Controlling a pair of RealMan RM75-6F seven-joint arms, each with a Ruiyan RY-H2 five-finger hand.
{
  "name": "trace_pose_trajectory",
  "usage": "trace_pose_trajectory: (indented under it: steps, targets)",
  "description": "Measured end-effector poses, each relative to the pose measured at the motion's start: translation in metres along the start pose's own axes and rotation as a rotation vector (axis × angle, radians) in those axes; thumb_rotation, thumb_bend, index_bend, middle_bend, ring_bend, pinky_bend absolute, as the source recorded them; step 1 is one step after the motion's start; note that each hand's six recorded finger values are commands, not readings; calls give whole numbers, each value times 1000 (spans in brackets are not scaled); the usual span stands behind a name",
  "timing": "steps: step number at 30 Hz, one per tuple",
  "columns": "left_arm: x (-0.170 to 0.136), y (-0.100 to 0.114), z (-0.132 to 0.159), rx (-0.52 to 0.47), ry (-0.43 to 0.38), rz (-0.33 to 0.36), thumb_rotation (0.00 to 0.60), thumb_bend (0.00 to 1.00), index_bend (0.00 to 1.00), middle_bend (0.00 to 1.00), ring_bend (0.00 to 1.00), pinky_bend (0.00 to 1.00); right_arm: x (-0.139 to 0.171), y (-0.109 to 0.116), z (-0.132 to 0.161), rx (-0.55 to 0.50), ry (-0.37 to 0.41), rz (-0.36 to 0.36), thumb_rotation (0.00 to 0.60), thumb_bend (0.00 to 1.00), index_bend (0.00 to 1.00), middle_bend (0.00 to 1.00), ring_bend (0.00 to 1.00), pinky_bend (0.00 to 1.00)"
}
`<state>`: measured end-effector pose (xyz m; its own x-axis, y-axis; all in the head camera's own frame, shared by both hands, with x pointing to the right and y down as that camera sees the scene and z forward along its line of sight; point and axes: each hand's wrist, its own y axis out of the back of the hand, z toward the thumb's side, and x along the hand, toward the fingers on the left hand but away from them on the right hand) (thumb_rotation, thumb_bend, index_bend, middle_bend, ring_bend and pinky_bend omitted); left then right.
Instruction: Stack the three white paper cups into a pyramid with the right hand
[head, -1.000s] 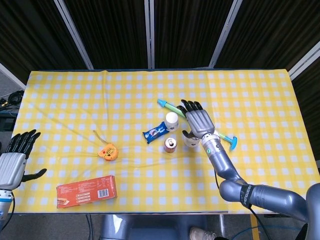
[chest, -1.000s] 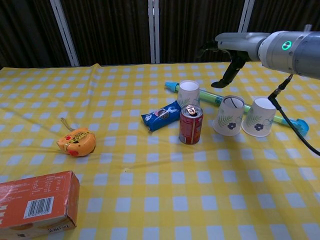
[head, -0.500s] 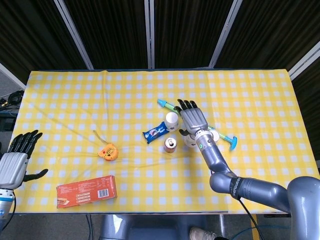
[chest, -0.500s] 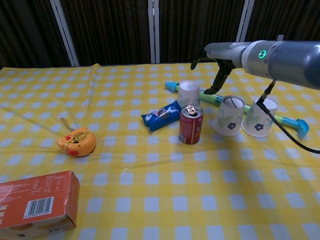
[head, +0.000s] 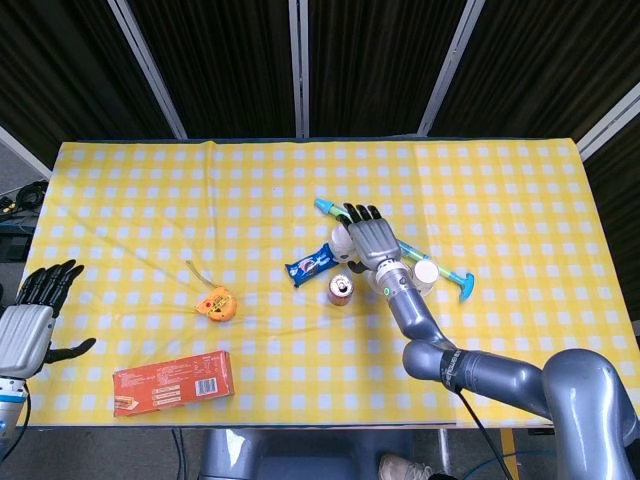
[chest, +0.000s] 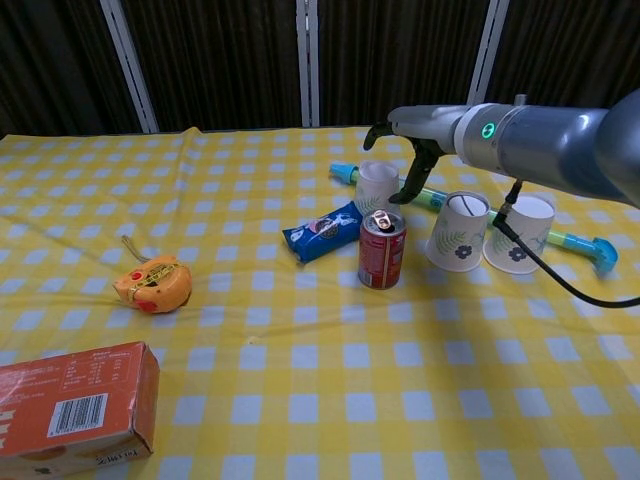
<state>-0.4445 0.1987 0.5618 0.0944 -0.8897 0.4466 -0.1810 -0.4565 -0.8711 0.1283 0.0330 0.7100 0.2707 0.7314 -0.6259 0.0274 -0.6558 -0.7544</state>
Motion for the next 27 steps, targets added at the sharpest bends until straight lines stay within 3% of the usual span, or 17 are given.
trace_pose_trajectory:
  steps: [12, 19, 27]
  targets:
    - [0, -1, 2, -6, -10, -8, 600, 0, 0, 0, 0, 0, -11, -11, -3, 11, -19, 6, 600, 249, 237, 0, 0, 0]
    - [1, -2, 2, -7, -11, -14, 600, 0, 0, 0, 0, 0, -16, -13, -1, 10, -21, 0, 600, 283, 407, 16, 0, 0]
    - [2, -3, 1, -4, -7, -17, 600, 0, 0, 0, 0, 0, -13, -3, 5, 8, 0, -49, 600, 285, 415, 24, 0, 0]
